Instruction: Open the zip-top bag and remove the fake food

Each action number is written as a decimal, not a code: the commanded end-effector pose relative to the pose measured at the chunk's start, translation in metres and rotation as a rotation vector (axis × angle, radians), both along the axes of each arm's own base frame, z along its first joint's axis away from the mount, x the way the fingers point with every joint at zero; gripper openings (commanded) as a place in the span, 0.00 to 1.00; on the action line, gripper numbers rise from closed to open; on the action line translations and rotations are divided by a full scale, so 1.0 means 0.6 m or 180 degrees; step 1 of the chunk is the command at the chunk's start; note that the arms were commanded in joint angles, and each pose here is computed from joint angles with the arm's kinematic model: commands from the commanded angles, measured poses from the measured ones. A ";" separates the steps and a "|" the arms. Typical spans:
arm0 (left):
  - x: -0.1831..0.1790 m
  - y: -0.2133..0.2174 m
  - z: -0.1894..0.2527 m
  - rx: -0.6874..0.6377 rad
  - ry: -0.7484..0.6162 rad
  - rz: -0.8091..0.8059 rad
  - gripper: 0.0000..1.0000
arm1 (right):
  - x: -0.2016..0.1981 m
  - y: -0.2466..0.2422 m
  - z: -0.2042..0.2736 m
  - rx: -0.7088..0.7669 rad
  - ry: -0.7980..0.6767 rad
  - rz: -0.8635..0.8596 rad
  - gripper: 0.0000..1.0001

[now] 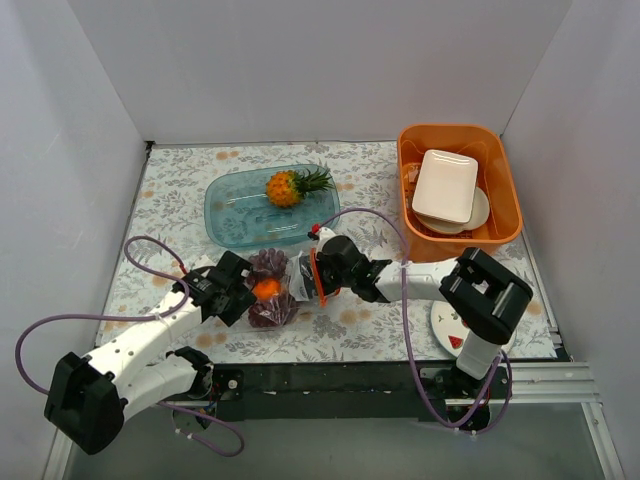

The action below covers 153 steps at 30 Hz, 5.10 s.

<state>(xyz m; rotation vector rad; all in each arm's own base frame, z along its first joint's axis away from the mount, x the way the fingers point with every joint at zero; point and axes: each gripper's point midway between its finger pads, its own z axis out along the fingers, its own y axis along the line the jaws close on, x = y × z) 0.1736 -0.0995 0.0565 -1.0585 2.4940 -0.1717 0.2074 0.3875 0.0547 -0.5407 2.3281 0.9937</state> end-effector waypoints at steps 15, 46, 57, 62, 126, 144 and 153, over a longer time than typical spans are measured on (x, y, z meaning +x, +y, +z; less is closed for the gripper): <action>-0.009 -0.016 -0.040 -0.0084 0.0141 -0.0185 0.00 | -0.012 0.032 -0.023 0.0291 0.0240 0.0056 0.54; 0.008 0.009 -0.011 0.0151 0.0007 0.0028 0.00 | 0.020 -0.030 0.068 0.0194 -0.0283 -0.0412 0.03; 0.013 0.019 0.006 0.0236 -0.0053 0.0099 0.00 | 0.018 -0.058 0.063 0.0040 -0.0330 -0.0480 0.03; 0.010 0.030 0.013 0.0286 -0.0106 0.0150 0.00 | 0.020 -0.069 0.062 0.0037 -0.0333 -0.0506 0.03; -0.042 -0.087 0.010 -0.0436 -0.0015 -0.0557 0.34 | 0.075 -0.017 0.088 0.0229 -0.0230 -0.0364 0.02; -0.071 -0.047 -0.021 0.0150 0.0509 -0.0606 0.00 | 0.125 -0.014 0.108 0.0175 -0.0321 -0.0554 0.01; -0.071 -0.027 -0.014 0.0320 0.0513 -0.0504 0.00 | 0.119 -0.024 0.120 0.0254 -0.0338 -0.0538 0.01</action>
